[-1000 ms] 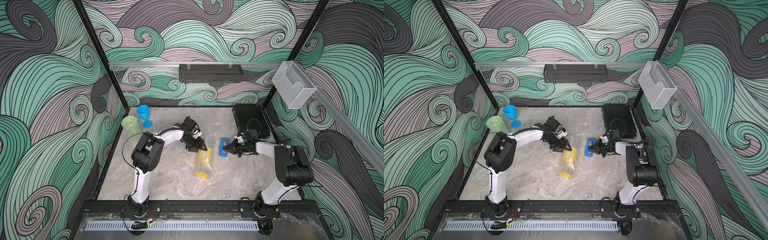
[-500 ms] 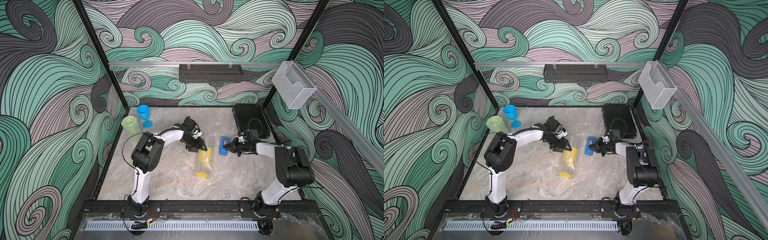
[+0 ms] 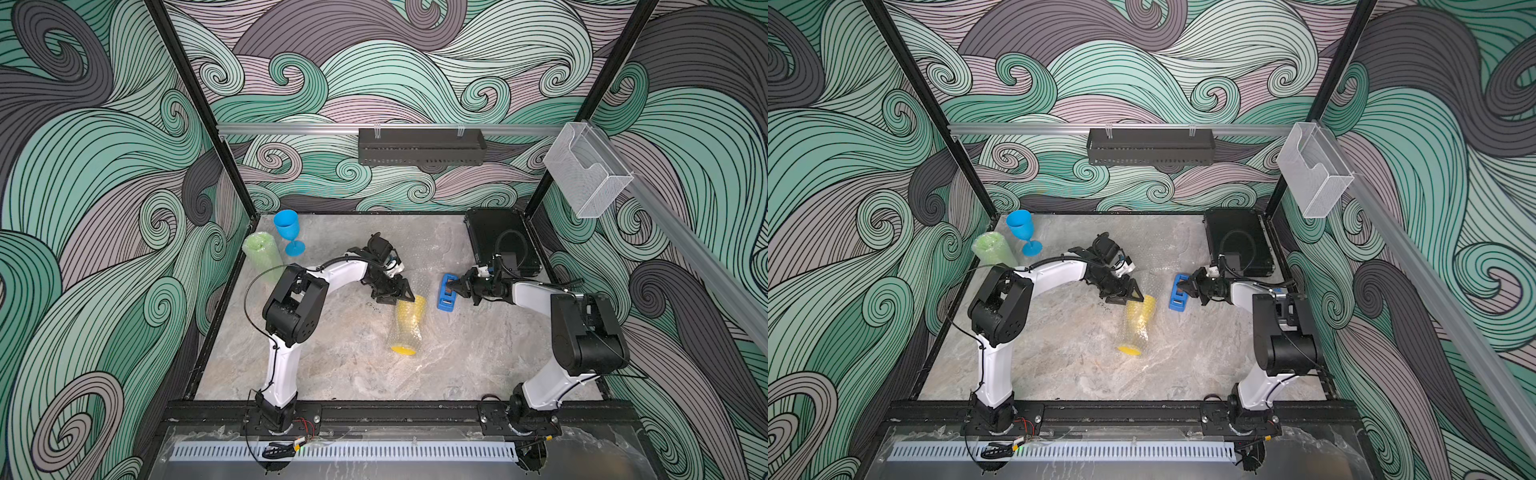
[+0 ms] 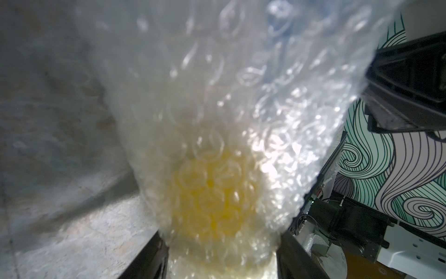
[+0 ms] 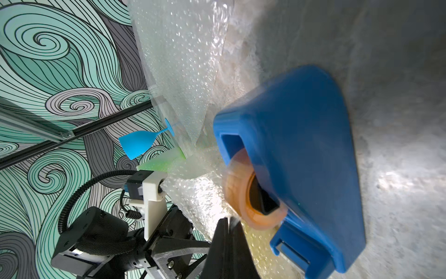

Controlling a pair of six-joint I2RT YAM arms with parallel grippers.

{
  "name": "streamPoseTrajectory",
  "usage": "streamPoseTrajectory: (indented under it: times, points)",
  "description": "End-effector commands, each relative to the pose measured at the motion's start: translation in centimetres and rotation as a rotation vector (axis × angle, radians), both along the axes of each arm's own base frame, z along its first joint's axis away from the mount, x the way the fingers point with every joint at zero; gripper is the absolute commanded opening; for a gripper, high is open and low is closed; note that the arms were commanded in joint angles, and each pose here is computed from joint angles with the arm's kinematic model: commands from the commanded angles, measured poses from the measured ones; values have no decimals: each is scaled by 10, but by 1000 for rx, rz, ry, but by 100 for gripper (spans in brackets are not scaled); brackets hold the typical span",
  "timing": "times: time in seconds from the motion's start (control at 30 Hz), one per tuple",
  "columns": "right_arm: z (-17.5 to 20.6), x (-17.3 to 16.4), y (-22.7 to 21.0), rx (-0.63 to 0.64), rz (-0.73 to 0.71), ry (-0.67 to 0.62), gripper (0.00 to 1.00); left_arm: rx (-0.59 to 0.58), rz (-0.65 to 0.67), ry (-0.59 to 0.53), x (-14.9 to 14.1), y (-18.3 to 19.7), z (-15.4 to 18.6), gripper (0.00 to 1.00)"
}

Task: Wrap wine glasses in bubble wrap
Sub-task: Pull the tape from the tape cutter.

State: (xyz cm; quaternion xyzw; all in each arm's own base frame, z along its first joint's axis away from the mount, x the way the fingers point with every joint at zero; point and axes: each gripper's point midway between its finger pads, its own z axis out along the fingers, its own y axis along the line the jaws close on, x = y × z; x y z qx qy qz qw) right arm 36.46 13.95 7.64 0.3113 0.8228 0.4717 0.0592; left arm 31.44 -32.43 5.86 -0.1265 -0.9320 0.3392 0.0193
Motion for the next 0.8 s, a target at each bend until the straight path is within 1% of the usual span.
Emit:
streamPoseTrajectory:
  times: [0.0,0.13,0.23,0.3,0.43,0.5,0.67,0.77]
  points:
    - [28,16,5,45,-11,-65,0,219,-10,87,-29,29,-53,64]
    - [48,24,8,97,-37,-91,0,219,-11,72,-27,29,-49,64]
    - [54,26,6,83,-37,-104,0,219,-13,84,-30,29,-53,64]
    - [46,24,7,73,-25,-87,0,221,-16,71,-27,29,-50,64]
    - [19,19,8,64,-10,-34,0,219,-13,91,-30,27,-54,64]
    - [16,18,8,72,-23,-26,0,220,-19,77,-28,27,-51,63]
    - [40,23,7,71,-28,-67,0,223,-14,85,-31,29,-53,64]
    - [56,23,8,95,-43,-95,0,217,-13,66,-27,28,-47,64]
